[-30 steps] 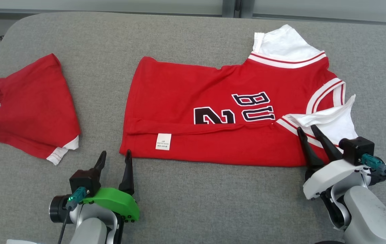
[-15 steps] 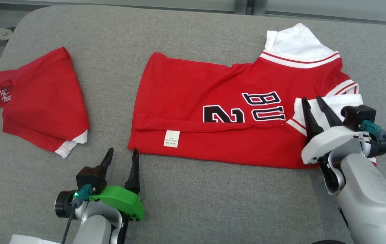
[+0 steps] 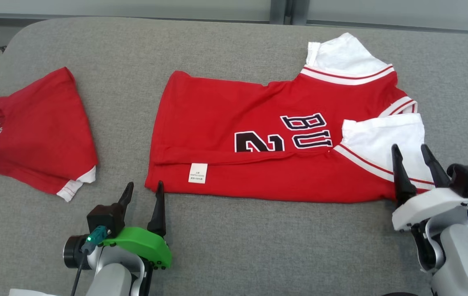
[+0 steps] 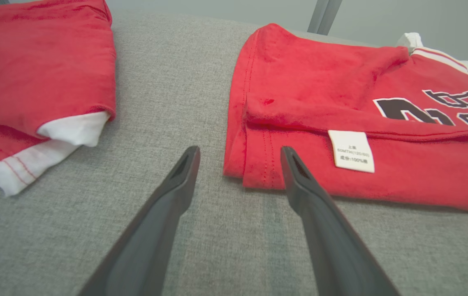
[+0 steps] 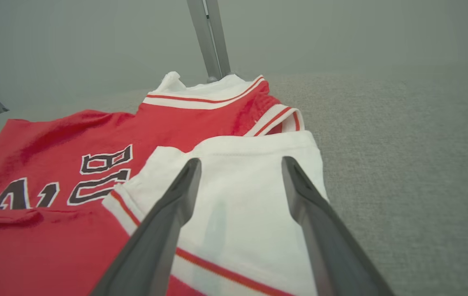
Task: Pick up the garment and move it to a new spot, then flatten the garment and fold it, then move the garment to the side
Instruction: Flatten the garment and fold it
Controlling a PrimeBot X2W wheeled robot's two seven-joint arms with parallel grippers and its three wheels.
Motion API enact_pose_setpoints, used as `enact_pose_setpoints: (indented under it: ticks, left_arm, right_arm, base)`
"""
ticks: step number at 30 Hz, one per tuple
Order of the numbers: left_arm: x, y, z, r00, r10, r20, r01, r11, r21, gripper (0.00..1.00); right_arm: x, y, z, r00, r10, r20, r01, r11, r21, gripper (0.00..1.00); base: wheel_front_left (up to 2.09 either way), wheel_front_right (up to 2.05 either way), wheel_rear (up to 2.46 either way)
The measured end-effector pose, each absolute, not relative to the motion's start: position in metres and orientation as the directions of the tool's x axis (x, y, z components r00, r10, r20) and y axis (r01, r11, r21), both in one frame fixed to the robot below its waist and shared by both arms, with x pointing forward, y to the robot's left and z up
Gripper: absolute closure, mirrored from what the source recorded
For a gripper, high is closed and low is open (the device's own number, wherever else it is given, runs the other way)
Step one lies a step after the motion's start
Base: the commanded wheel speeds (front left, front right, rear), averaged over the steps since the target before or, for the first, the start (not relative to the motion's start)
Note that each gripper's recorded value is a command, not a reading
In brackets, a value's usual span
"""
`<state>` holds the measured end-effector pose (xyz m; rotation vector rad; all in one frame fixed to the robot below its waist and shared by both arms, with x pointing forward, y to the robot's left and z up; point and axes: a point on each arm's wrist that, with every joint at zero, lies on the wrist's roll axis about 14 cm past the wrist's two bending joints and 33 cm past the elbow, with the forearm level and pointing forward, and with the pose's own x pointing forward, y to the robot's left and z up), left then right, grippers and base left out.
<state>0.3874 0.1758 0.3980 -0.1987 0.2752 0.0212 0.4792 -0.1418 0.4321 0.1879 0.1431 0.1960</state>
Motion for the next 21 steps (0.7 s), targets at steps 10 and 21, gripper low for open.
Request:
enact_pose_setpoints:
  ticks: [10, 21]
  left_arm:
    - [0.397, 0.164, 0.391, 0.957, -0.040, -0.287, -0.019, 0.979, -0.202, 0.00]
    - [0.401, 0.162, 0.382, 0.950, -0.050, -0.310, -0.014, 0.979, -0.203, 0.00]
  right_arm:
    - [0.435, -0.177, 0.405, 0.970, 0.122, -0.209, -0.081, 0.978, 0.194, 0.00]
    - [0.424, -0.189, 0.377, 0.955, 0.074, -0.289, -0.015, 0.979, 0.202, 0.00]
  base:
    - [0.00, 0.00, 0.00]
    - [0.00, 0.00, 0.00]
